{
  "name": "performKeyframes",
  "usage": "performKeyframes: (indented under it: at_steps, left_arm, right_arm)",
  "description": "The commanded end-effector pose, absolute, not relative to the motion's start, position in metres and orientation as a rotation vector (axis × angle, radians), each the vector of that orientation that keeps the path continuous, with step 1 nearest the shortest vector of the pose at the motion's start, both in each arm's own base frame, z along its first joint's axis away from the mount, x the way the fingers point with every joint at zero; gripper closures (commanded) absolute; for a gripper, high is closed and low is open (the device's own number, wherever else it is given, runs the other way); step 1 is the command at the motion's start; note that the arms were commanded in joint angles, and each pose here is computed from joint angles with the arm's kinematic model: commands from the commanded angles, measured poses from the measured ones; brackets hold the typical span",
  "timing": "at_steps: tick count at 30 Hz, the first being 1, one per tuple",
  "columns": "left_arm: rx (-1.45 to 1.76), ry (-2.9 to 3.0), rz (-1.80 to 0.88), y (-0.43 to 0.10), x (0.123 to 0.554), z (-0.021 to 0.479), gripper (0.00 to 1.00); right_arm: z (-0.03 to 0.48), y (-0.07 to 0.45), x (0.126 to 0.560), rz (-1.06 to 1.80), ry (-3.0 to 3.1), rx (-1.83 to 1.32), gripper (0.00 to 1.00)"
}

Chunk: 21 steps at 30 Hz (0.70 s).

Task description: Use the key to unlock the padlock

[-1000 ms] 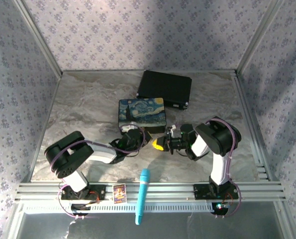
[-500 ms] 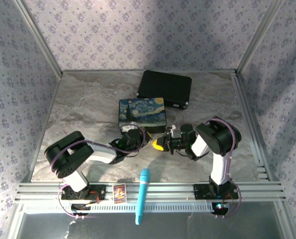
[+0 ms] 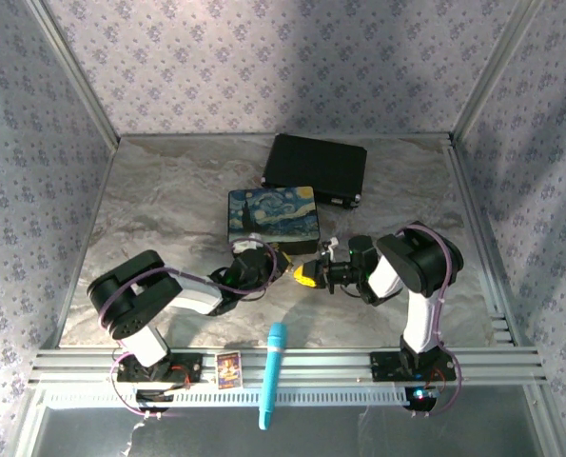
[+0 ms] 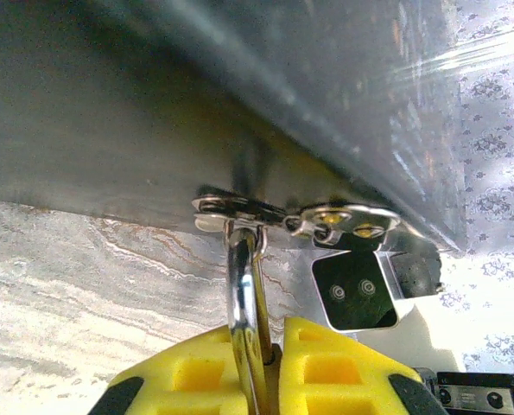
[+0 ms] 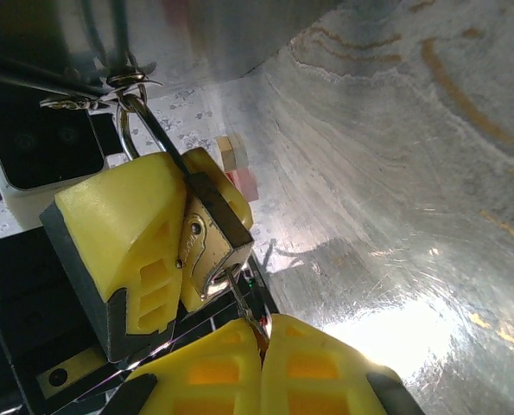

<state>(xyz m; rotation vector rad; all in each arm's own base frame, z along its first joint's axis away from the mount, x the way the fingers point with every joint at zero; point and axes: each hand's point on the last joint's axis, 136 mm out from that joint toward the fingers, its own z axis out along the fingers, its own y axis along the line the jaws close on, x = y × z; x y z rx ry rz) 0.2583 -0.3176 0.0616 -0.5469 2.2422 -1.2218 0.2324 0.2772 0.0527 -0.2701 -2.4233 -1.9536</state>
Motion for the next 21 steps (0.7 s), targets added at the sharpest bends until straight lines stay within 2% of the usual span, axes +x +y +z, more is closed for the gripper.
performKeyframes:
  at_steps: [1, 14, 21]
  left_arm:
    - [-0.435, 2.381, -1.452, -0.356, 0.217, 0.07, 1.0]
    - [-0.408, 2.366, -1.526, -0.371, 0.21, 0.079, 1.0]
    - [-0.444, 2.378, -1.491, -0.367, 0.211, 0.074, 1.0]
  right_arm:
    - [0.076, 0.283, 0.264, -2.103, -2.576, -0.192, 1.0]
    - [0.082, 0.275, 0.28, -2.136, -2.681, -0.205, 1.0]
    - [0.083, 0.275, 0.276, -2.076, -2.799, -0.084, 1.0]
